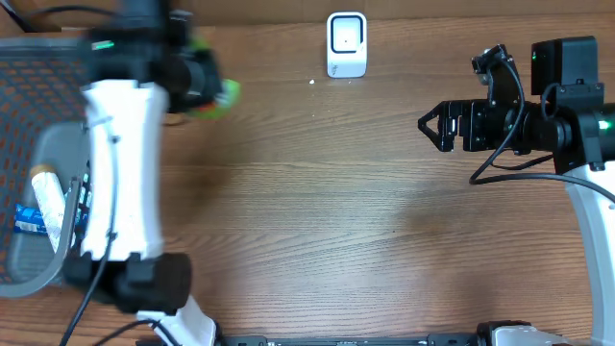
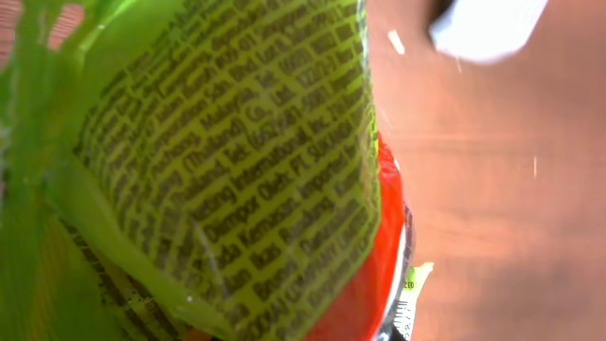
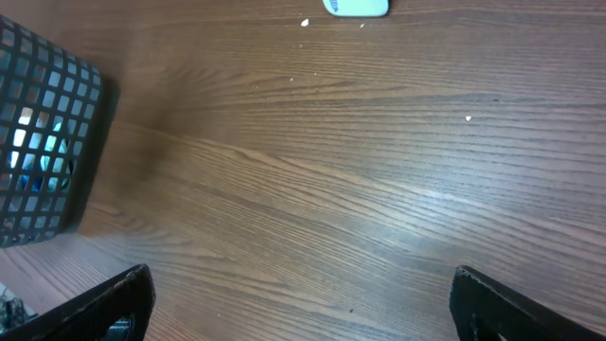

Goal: Scan the item barcode
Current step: 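Lift the green bag out and place it on the table centre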

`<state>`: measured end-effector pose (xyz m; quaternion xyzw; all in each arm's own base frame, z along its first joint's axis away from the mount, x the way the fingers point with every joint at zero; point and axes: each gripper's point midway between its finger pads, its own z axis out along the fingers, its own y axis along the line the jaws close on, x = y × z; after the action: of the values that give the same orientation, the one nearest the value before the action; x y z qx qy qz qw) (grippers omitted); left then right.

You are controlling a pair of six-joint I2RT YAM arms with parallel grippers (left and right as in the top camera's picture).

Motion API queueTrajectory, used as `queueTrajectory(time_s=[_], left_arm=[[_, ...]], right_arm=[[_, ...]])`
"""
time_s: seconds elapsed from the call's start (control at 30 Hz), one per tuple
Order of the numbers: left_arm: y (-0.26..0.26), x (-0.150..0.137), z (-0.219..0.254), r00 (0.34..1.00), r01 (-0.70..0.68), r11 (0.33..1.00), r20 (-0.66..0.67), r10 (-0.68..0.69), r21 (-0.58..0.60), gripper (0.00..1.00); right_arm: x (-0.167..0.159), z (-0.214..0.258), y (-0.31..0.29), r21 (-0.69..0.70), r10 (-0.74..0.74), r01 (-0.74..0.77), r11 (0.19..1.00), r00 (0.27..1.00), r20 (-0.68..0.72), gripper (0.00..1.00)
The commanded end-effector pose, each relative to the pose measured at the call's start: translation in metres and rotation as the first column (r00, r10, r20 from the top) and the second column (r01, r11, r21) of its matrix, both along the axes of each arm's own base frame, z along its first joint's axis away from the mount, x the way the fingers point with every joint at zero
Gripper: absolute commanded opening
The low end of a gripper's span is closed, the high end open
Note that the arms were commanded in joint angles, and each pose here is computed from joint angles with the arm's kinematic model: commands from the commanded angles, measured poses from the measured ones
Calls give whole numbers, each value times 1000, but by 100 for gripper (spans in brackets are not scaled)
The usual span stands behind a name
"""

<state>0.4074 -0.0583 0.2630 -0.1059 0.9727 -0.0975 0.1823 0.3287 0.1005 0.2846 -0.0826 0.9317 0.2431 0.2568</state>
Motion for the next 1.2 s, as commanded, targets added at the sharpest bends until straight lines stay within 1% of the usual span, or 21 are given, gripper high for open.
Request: queueTrajectory(time_s=[0.0, 0.13, 0.23, 0.4, 0.47, 0.5, 0.53, 0.57, 0.6, 0.63, 0.77, 0.87, 0.93, 1.03, 1.13, 1.17], left_arm=[[-55, -2, -44, 984, 149, 989, -96, -148, 4, 5], [-111, -9, -107, 940, 269, 963, -219, -260, 13, 5], [-142, -16, -154, 900, 329, 944, -311, -306, 25, 5], [-163, -32, -213, 848, 364, 929, -435, -301, 68, 6], [-167, -39, -224, 830, 377, 923, -469, -302, 73, 11], [-168, -42, -226, 823, 383, 921, -479, -304, 75, 22], [-169, -44, -226, 820, 388, 919, -484, -306, 76, 54], [-170, -45, -226, 818, 390, 918, -486, -308, 76, 79], [-170, -46, -224, 819, 392, 917, -483, -310, 75, 95], [-172, -45, -219, 821, 392, 917, -477, -313, 71, 100], [-168, -42, -196, 825, 382, 922, -473, -308, 67, 100], [-160, -33, -158, 849, 363, 930, -434, -301, 64, 98], [-152, -23, -122, 883, 336, 940, -368, -293, 56, 98], [-131, -9, -63, 936, 283, 958, -233, -264, 50, 98], [-83, 0, -2, 983, 175, 980, -81, -167, 94, 98], [-70, 1, 11, 989, 144, 985, -45, -140, 99, 98]], right_arm=[[1, 11, 2, 9, 4, -4, 1000, 999, 32, 100], [1, 11, 2, 9, 4, -4, 1000, 1000, 31, 100], [1, 10, 2, 8, 4, -4, 1000, 1000, 28, 100], [1, 10, 2, 8, 4, -4, 1000, 1000, 28, 100], [1, 10, 2, 8, 4, -4, 1000, 1000, 28, 100], [1, 10, 2, 8, 4, -4, 1000, 1000, 28, 100], [1, 11, 2, 8, 4, -4, 1000, 1000, 30, 100], [1, 11, 2, 8, 4, -4, 1000, 1000, 31, 100], [1, 11, 2, 8, 4, -4, 1000, 999, 32, 100], [2, 11, 2, 8, 4, -4, 1000, 999, 35, 100], [2, 11, 2, 9, 4, -5, 1000, 999, 36, 100], [2, 11, 2, 9, 4, -5, 1000, 999, 35, 100], [2, 11, 2, 8, 4, -4, 1000, 999, 36, 100], [2, 11, 2, 8, 4, -4, 1000, 999, 35, 100], [2, 11, 2, 9, 4, -5, 1000, 999, 35, 100], [2, 11, 2, 9, 4, -5, 1000, 999, 36, 100]])
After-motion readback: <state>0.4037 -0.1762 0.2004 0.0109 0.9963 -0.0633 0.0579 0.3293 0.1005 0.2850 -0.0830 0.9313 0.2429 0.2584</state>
